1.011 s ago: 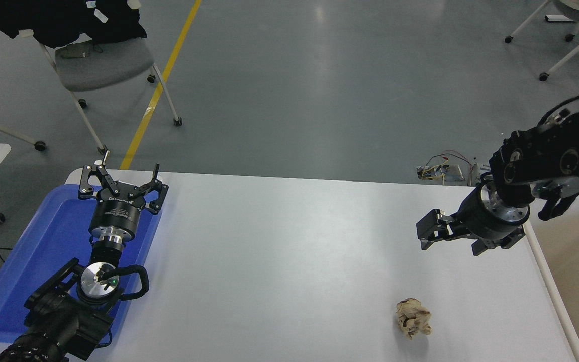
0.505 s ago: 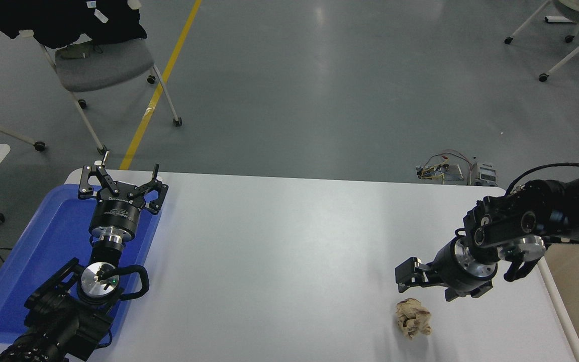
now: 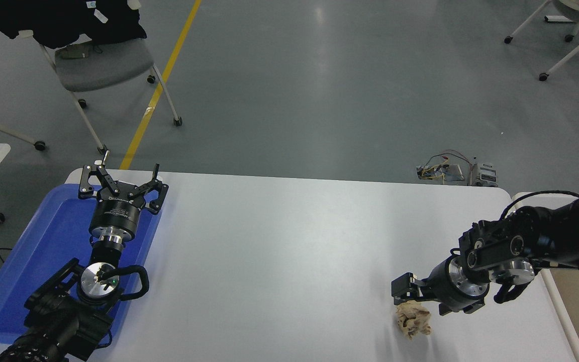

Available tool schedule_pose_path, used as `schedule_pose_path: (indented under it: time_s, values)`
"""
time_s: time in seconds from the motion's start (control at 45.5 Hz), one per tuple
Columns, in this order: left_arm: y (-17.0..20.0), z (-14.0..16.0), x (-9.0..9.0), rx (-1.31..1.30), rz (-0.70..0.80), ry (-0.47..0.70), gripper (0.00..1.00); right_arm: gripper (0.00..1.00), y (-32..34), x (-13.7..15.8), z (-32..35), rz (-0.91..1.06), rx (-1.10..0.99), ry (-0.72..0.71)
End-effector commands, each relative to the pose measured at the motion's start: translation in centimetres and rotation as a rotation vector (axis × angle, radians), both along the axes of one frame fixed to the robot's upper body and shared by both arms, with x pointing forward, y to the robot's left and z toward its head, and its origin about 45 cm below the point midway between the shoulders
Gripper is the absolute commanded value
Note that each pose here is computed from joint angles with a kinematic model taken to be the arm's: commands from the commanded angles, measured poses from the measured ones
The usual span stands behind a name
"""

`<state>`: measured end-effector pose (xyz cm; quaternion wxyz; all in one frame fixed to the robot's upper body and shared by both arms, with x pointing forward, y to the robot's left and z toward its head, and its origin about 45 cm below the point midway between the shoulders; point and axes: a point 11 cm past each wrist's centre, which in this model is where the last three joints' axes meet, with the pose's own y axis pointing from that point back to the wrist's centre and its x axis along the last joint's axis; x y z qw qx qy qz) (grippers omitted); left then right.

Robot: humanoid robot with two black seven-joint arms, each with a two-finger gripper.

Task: Pick up paper ball place in dustbin

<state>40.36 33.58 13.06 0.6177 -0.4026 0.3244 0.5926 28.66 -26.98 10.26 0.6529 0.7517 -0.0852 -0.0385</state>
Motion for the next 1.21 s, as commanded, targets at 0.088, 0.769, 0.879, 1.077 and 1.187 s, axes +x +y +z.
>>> schedule_pose_path:
  time_s: [0.088, 0.769, 0.879, 1.077, 1.187]
  values:
    - [0.0, 0.0, 0.0, 0.000, 0.000, 0.000, 1.00, 1.00, -0.1, -0.5, -1.4, -0.010, -0.001, 0.004]
    - [0.0, 0.0, 0.0, 0.000, 0.000, 0.000, 1.00, 0.98, 0.3, -0.6, -3.3, 0.004, -0.012, -0.028]
    - [0.0, 0.0, 0.0, 0.000, 0.000, 0.000, 1.00, 0.85, 0.5, -0.4, -3.7, 0.021, -0.022, -0.051]
    - [0.0, 0.0, 0.0, 0.001, -0.001, 0.000, 1.00, 0.31, -0.1, -0.2, -3.6, 0.159, -0.069, -0.092]
    - [0.0, 0.0, 0.0, 0.000, 0.000, 0.000, 1.00, 0.19, -0.3, 0.0, -3.4, 0.175, -0.076, -0.097]
